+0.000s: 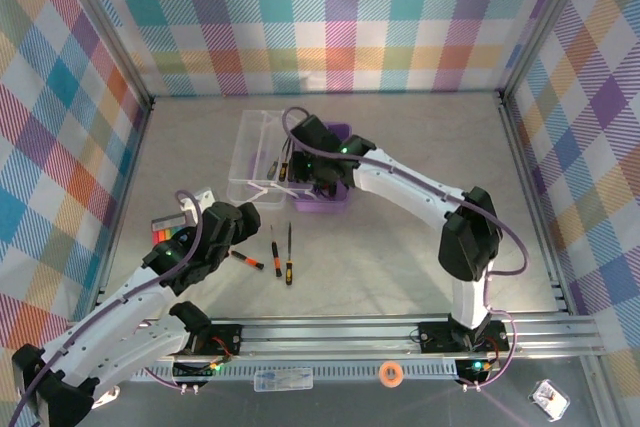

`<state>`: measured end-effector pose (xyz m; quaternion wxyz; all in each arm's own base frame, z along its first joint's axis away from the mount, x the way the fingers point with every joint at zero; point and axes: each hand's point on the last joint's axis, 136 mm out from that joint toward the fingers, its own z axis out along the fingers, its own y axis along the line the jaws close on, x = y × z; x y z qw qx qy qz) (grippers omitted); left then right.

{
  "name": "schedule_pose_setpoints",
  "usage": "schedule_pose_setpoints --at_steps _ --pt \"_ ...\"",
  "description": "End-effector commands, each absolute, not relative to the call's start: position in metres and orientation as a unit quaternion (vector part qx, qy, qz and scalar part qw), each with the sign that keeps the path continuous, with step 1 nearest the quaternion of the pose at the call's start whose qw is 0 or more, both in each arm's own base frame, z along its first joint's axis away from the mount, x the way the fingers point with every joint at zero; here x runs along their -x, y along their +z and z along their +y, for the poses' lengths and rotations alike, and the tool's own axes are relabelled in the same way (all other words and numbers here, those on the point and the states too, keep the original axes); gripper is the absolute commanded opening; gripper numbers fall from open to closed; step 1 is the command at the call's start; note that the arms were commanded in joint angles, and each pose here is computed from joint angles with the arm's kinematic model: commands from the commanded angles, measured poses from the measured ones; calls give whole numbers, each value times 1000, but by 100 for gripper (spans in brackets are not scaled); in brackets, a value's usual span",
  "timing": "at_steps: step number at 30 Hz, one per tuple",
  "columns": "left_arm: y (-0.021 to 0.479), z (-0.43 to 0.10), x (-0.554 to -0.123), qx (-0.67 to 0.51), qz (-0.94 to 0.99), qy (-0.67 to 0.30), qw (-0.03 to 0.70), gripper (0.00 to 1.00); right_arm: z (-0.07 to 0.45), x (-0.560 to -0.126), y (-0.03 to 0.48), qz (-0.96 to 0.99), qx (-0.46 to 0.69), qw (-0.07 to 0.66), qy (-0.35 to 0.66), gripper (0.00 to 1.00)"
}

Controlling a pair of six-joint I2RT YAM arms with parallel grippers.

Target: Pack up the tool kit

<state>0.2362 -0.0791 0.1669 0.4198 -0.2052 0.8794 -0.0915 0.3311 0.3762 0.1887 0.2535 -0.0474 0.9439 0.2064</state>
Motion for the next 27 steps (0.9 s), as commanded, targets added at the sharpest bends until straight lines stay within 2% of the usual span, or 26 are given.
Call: schedule_pose_setpoints --at_steps 1,11,16,27 --pt "154 -71 -239 227 874 -68 424 100 364 -308 174 949 62 264 161 33" --pt "151 -33 -229 292 847 -25 443 100 394 -218 99 970 103 168 143 42" --pt "162 -27 -226 298 838 -34 456 100 403 -201 77 975 113 144 125 48" --pt "160 -27 -223 300 842 -37 447 100 407 -186 38 982 125 100 99 49"
